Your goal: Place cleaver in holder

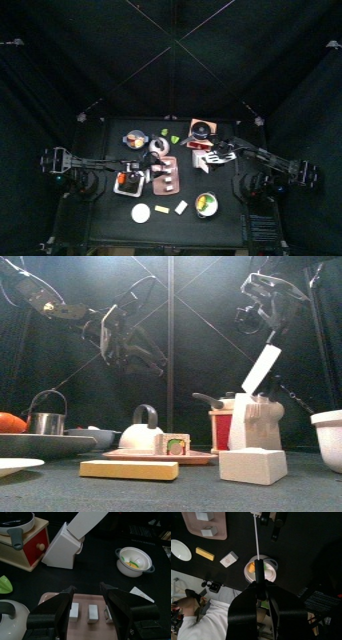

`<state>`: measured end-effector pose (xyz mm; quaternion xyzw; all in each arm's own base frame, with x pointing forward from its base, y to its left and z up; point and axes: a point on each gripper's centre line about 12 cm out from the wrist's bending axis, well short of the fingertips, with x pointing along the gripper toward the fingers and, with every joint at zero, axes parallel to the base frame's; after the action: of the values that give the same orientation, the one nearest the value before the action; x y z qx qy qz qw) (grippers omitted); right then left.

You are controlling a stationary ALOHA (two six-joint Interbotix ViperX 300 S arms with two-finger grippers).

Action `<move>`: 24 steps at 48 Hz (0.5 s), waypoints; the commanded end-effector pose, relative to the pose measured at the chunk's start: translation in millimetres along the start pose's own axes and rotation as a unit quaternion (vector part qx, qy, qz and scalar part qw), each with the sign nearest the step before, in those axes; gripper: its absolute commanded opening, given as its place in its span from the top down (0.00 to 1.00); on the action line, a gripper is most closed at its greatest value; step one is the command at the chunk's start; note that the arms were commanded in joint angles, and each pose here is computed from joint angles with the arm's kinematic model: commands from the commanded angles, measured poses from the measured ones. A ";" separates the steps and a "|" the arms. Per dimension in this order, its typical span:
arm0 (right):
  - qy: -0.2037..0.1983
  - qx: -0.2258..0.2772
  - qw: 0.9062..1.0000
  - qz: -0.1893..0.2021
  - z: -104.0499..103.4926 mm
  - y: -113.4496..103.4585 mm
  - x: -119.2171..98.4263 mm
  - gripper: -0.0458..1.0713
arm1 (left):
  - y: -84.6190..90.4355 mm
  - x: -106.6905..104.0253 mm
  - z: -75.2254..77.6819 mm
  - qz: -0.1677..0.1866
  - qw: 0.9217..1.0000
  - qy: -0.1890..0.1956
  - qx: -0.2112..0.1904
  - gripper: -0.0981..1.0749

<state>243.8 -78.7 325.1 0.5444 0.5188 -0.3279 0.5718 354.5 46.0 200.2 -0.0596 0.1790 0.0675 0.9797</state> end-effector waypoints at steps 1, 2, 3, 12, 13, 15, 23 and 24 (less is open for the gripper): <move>-0.005 -0.001 1.000 0.009 0.4 1.5 -3.7 0.68 | 0.0 -0.8 5.7 0.000 1.000 -0.008 0.001 0.20; -0.004 -0.001 1.000 0.009 0.1 1.4 -3.7 0.68 | 0.0 -0.8 5.7 0.000 1.000 -0.008 0.001 0.20; -0.005 -0.001 1.000 0.008 0.6 1.6 -3.2 0.68 | -0.1 -0.7 6.5 0.000 1.000 -0.010 0.001 0.20; -0.003 0.001 1.000 0.003 2.6 1.4 0.0 0.68 | 0.0 -0.8 5.8 0.000 1.000 -0.009 0.001 0.20; -0.002 0.001 1.000 0.002 2.9 1.5 0.5 0.68 | 0.0 -0.8 5.8 0.000 1.000 -0.009 0.001 0.20; -0.001 0.002 1.000 0.001 3.7 1.6 1.2 0.68 | 0.0 -0.8 5.8 0.000 1.000 -0.009 0.001 0.20; 0.004 0.005 1.000 -0.003 5.2 2.2 4.0 0.68 | 0.6 -1.0 5.3 0.001 1.000 -0.009 0.000 0.20; 0.004 0.006 1.000 -0.004 5.8 2.1 4.3 0.68 | 0.0 -1.0 5.2 0.000 1.000 -0.008 0.001 0.20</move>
<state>248.5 -81.9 315.7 0.5437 0.5279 -0.3334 0.5608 353.7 45.9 198.9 -0.0597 0.1812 0.0676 0.9793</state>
